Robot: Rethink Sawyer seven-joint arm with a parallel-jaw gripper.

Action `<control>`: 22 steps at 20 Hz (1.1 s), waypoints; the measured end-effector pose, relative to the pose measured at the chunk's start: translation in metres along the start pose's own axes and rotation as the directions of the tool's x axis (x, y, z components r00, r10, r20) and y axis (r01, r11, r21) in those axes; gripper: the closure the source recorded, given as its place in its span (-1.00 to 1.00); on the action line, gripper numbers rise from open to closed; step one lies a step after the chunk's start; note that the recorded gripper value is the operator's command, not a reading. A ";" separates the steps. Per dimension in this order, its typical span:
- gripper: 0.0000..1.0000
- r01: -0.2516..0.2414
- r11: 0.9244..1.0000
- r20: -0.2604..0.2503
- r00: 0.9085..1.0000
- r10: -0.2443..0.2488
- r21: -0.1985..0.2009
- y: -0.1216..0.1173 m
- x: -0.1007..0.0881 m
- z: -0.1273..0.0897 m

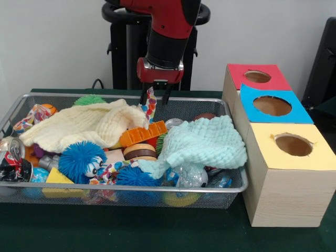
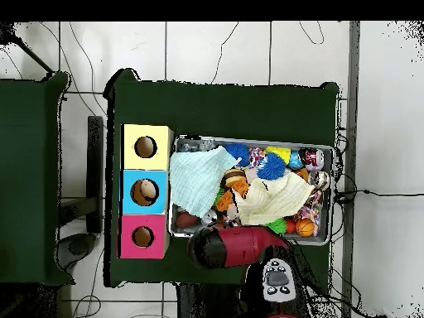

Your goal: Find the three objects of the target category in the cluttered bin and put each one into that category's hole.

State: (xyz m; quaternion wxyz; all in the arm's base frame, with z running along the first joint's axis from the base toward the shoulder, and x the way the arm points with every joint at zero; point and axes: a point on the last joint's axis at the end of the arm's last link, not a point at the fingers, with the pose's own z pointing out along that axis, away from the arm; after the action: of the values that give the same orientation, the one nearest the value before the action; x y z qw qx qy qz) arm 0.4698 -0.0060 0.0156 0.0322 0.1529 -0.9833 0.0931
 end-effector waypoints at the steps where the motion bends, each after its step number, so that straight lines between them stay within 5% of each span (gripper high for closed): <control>1: -1.00 0.005 1.000 0.002 1.000 -0.005 0.006 0.001 0.001 0.001; 22: -1.00 0.005 0.997 0.055 0.998 -0.009 0.073 0.012 0.018 0.035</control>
State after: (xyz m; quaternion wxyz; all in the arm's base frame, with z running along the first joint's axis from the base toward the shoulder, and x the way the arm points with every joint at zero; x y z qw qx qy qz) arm 0.4475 -0.0069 -0.0193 -0.0003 0.1599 -0.9793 0.1243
